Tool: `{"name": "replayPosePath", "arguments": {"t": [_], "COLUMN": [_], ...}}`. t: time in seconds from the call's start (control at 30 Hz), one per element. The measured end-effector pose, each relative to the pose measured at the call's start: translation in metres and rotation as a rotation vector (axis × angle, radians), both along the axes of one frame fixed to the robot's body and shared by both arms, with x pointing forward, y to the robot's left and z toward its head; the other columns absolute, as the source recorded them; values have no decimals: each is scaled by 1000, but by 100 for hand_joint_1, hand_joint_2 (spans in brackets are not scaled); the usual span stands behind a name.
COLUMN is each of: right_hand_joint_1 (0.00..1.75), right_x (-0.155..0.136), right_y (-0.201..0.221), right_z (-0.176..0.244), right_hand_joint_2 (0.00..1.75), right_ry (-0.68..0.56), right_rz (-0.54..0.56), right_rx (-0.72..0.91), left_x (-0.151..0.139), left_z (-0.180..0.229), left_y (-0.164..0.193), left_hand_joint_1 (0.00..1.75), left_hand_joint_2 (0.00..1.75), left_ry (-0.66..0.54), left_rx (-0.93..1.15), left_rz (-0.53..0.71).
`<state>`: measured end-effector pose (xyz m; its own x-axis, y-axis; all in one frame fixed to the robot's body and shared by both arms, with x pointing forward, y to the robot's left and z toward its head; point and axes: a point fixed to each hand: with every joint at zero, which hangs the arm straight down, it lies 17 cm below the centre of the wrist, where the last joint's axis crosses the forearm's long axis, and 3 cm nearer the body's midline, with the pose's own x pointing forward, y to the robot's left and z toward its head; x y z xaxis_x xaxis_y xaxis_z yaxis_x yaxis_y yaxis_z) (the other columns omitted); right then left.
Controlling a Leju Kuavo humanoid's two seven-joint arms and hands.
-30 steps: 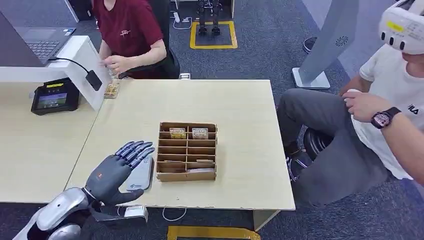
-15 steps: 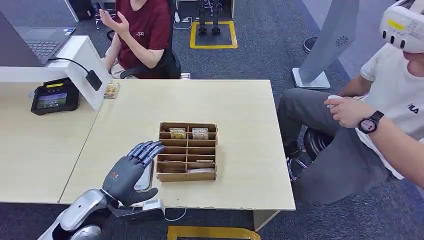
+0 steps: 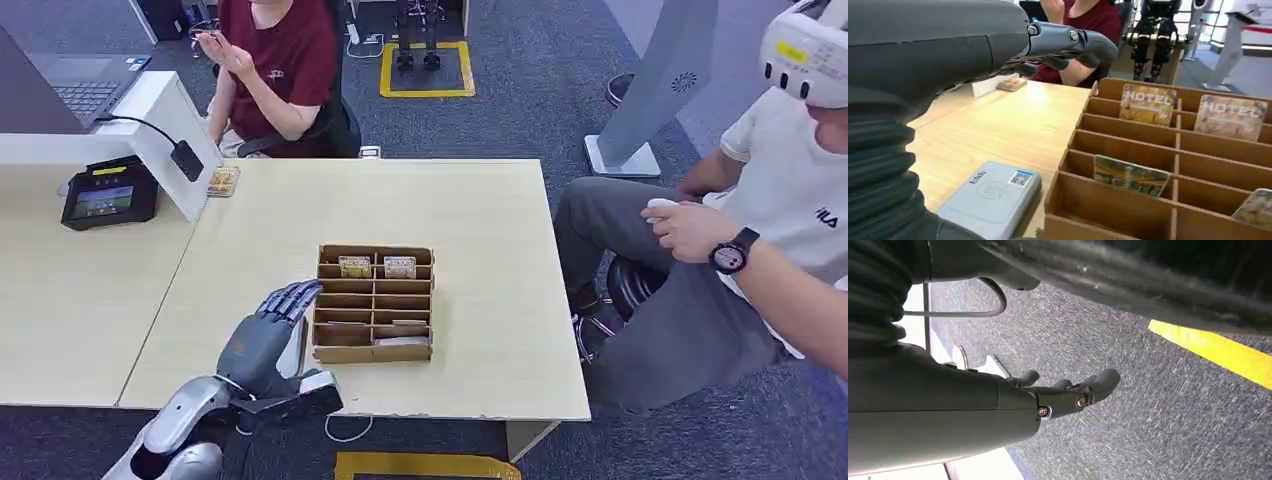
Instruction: Pass the card to the sensor for recognition and then transmit it.
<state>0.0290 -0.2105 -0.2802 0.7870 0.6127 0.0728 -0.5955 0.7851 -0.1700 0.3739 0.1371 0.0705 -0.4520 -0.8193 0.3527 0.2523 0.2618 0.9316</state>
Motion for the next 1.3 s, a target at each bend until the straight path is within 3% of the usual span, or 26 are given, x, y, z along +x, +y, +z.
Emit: {"name": "replayPosePath", "arguments": {"t": [0.33, 0.67, 1.3], "right_hand_joint_1": [0, 0, 0], "right_x": [0, 0, 0], "right_y": [0, 0, 1], "right_z": [0, 0, 0], "right_hand_joint_2": [175, 175, 175], "right_ry": [0, 1, 7], "right_rz": [9, 15, 32], "right_rx": [-2, -3, -6], "left_x": [1, 3, 12], "left_z": [-11, 8, 3], "left_y": [2, -17, -34], "left_hand_joint_1": [0, 0, 0], "left_hand_joint_2": [175, 175, 175], "left_ry": [16, -115, -173], "left_rx": [16, 37, 95], "left_rz": [19, 0, 59]}}
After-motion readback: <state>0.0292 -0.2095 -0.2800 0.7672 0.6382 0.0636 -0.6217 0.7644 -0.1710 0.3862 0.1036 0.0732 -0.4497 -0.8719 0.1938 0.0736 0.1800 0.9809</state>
